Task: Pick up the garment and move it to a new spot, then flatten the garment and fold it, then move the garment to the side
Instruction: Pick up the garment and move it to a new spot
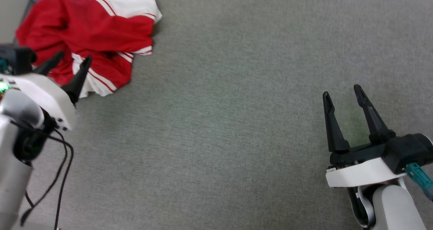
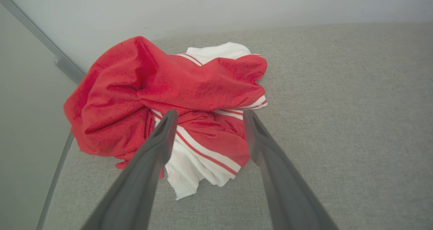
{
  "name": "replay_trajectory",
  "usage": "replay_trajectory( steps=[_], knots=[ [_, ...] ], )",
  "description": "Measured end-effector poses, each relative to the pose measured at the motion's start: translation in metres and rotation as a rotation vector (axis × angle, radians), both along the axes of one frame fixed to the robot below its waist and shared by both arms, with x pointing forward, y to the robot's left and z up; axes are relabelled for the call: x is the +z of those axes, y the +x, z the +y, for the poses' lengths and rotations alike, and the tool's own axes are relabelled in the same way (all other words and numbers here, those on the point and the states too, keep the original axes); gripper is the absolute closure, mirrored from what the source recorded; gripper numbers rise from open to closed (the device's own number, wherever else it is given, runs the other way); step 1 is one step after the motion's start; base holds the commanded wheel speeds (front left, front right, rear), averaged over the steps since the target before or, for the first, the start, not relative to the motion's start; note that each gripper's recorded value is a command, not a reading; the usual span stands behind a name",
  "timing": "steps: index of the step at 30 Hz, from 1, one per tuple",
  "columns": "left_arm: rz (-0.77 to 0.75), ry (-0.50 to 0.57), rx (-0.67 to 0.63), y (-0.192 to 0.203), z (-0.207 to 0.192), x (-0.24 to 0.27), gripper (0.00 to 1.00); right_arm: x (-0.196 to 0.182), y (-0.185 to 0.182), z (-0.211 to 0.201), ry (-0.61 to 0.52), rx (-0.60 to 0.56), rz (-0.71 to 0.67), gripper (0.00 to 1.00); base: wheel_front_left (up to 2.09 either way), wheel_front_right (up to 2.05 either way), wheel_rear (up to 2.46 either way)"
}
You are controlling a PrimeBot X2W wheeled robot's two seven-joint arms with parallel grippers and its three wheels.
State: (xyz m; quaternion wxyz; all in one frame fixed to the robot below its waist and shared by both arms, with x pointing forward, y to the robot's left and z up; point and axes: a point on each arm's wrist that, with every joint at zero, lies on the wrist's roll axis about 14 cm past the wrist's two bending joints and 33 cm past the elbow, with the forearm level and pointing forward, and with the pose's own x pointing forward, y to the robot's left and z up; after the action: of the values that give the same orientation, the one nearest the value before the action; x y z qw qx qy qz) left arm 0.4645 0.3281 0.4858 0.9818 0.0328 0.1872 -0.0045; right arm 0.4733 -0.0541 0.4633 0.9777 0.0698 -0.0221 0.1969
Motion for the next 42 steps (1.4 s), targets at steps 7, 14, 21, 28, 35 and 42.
replay_trajectory(
  steps=[7,14,21,28,35,42],
  knots=[
    [0.231,0.018,-0.020,0.037,0.014,-0.040,0.00,-0.033,0.009,-0.021,-0.029,-0.052,0.060,0.00,0.00,0.00,0.00],
    [0.361,0.061,-0.001,0.060,0.029,-0.080,0.00,-0.054,0.011,-0.047,-0.059,-0.116,0.102,0.00,0.00,0.00,0.00],
    [0.466,0.078,0.016,0.059,0.034,-0.117,0.00,-0.064,0.011,-0.058,-0.075,-0.142,0.122,0.00,0.00,0.00,0.00],
    [0.373,0.004,0.022,0.063,0.026,-0.107,1.00,-0.060,0.010,-0.056,-0.080,-0.136,0.114,0.00,0.00,0.00,0.00],
    [0.054,0.069,0.026,0.072,0.042,-0.041,1.00,-0.034,0.006,-0.050,-0.056,-0.124,0.071,0.00,0.00,0.00,0.00],
    [-0.217,0.114,0.034,0.063,0.052,0.046,1.00,0.003,-0.010,-0.053,-0.012,-0.136,0.018,0.00,0.00,0.00,0.00]
  ],
)
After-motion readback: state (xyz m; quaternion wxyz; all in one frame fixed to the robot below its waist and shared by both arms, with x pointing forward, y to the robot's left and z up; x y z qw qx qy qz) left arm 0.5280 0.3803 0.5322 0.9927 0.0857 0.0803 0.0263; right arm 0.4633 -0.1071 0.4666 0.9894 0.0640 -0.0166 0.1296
